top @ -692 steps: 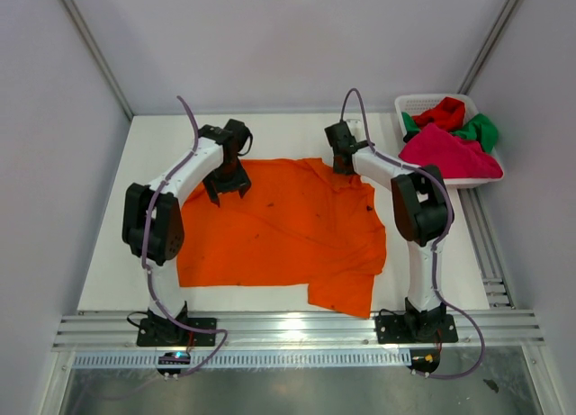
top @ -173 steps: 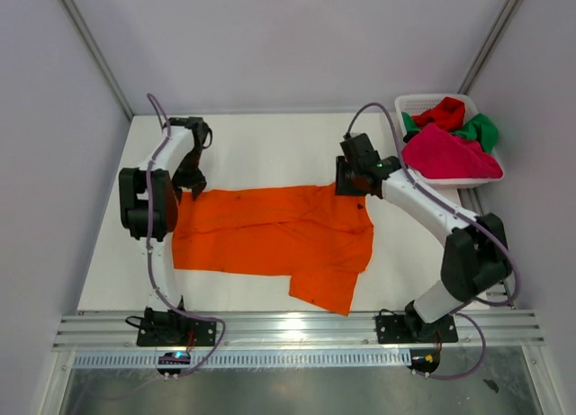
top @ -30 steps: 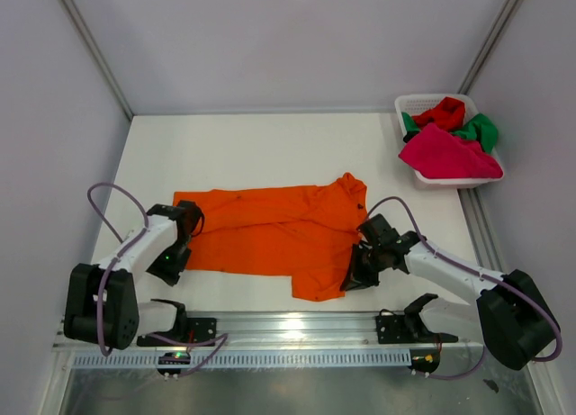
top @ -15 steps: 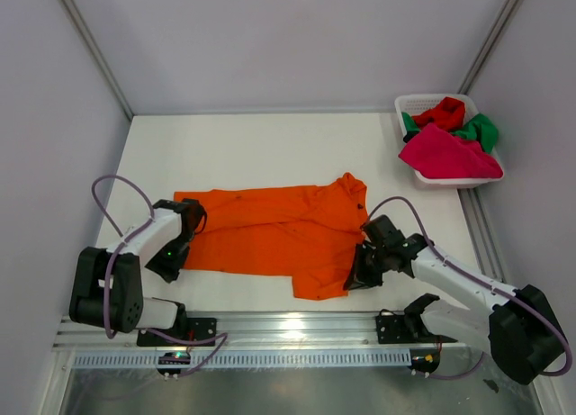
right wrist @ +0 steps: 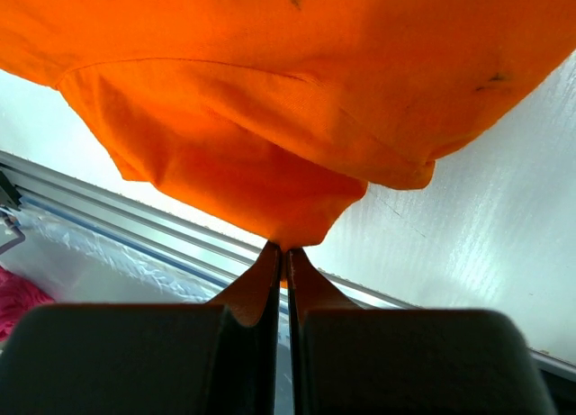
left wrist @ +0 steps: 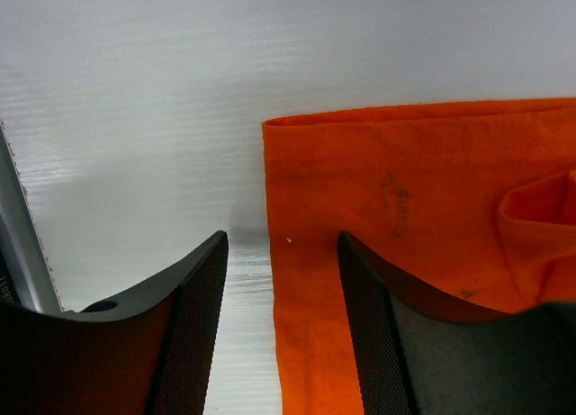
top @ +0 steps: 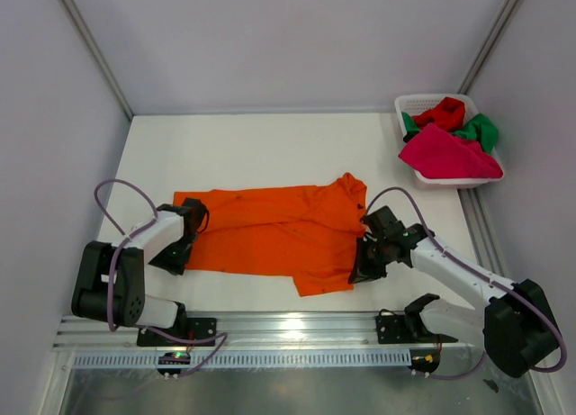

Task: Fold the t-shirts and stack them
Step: Grap the side of the flattened tshirt closest away from the robot with both arms

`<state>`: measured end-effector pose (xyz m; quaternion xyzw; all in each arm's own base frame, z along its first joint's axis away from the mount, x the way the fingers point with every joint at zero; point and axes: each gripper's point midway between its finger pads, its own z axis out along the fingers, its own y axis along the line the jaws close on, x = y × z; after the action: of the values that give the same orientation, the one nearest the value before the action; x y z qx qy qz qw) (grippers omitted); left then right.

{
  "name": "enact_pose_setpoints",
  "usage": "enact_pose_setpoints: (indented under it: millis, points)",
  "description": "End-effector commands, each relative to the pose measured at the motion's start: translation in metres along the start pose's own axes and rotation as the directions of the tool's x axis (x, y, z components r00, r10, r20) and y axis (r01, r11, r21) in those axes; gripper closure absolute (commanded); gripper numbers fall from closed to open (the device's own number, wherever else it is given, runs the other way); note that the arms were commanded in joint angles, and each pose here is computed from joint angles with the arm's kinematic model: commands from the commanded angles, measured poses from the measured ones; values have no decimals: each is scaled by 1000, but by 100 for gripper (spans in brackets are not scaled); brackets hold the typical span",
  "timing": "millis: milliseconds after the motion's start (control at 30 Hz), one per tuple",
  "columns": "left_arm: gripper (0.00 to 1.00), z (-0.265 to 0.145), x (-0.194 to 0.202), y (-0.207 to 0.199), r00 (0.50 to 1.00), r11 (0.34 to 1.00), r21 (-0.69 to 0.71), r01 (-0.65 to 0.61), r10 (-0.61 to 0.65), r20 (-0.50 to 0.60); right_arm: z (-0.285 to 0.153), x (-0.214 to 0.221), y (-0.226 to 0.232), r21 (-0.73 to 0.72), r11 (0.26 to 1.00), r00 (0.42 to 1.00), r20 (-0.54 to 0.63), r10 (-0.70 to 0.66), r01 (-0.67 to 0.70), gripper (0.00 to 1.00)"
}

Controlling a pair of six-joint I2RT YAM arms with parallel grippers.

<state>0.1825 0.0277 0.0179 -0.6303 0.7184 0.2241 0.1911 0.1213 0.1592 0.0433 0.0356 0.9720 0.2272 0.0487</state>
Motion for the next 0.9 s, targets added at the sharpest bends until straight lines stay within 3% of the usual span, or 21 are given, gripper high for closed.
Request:
enact_pose_setpoints:
  millis: [0,333,367,500,533,600,867]
  points:
    - [45,6,-6,-5,998,999,30,32,-34,53,-7,-11,4,7,999,998,26,-54,54,97]
    - [48,9,-9,-3,997,999,24,24,-25,75,-14,-18,5,22,998,997,46,-58,57,97]
    - [51,10,-9,-2,997,999,26,26,-28,78,-15,-18,3,30,998,997,48,-57,55,97]
    - [92,12,-9,-1,996,999,21,28,-29,87,-19,-21,2,46,997,996,61,-61,58,97]
    - [96,12,-8,-2,996,999,25,29,-31,83,-19,-20,1,49,997,996,58,-61,59,97]
    - [100,11,-7,-4,996,999,31,30,-32,78,-21,-22,2,56,997,996,64,-65,62,97]
    - [100,11,0,-10,999,1000,18,-18,17,45,-43,-53,10,95,993,984,159,-84,69,97]
